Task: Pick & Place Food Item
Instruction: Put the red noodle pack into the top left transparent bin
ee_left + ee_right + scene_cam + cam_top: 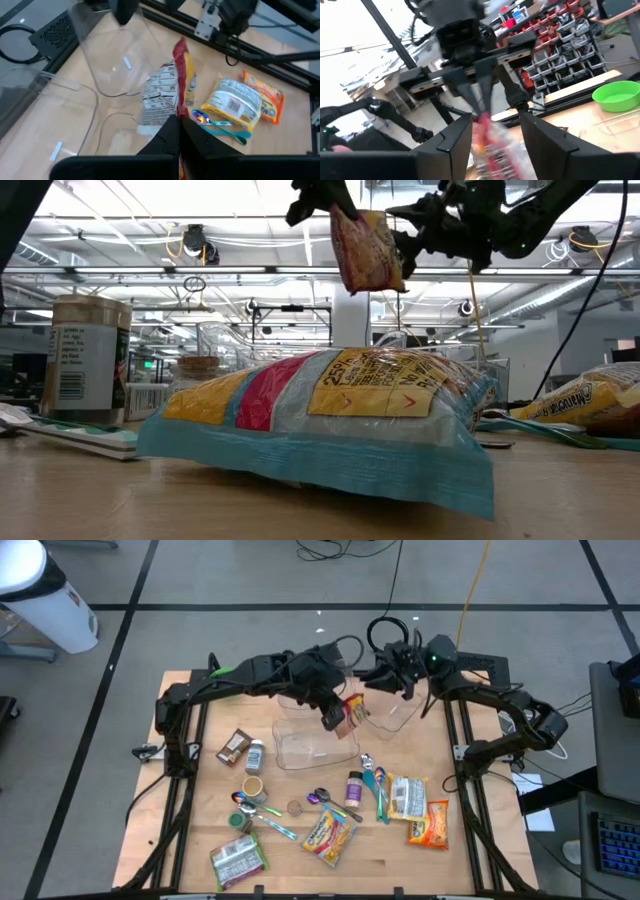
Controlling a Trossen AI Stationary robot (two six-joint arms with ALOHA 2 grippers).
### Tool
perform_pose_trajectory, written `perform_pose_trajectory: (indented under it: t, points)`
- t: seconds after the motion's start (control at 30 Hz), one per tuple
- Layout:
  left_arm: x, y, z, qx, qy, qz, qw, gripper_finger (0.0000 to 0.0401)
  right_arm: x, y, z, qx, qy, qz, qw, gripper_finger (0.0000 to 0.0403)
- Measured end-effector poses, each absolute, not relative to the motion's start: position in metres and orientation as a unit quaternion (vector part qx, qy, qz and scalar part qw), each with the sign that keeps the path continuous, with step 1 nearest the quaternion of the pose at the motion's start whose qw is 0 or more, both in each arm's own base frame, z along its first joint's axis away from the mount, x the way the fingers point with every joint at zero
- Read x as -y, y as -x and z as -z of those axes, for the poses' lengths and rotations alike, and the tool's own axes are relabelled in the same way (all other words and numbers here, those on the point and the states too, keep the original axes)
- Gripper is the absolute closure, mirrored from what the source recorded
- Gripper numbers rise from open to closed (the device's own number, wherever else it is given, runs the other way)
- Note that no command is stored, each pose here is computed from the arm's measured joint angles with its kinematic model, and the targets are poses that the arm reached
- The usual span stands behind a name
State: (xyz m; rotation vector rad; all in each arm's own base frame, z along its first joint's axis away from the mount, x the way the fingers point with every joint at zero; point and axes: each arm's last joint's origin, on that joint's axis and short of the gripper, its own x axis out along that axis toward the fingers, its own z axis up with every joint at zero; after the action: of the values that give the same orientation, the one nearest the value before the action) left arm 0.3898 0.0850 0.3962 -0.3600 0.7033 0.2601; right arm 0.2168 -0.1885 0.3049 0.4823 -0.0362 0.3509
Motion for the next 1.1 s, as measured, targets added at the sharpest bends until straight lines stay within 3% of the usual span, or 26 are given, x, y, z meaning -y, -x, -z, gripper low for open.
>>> perform_pose_trajectory:
  t: [0.5, 1.1]
  points:
    - [-0.179, -0.347, -0.389, -0.355, 0.263, -0.274, 0.854, 0.0401, 0.190, -0.204, -0.319, 0.036, -0.237, -0.182, 0.954, 0.0235]
    - [-0.209, -0.328, -0.374, -0.377, 0.259, -0.273, 0.846, 0.0401, 0.202, -0.158, -0.332, 0.036, -0.227, -0.089, 0.969, 0.0239]
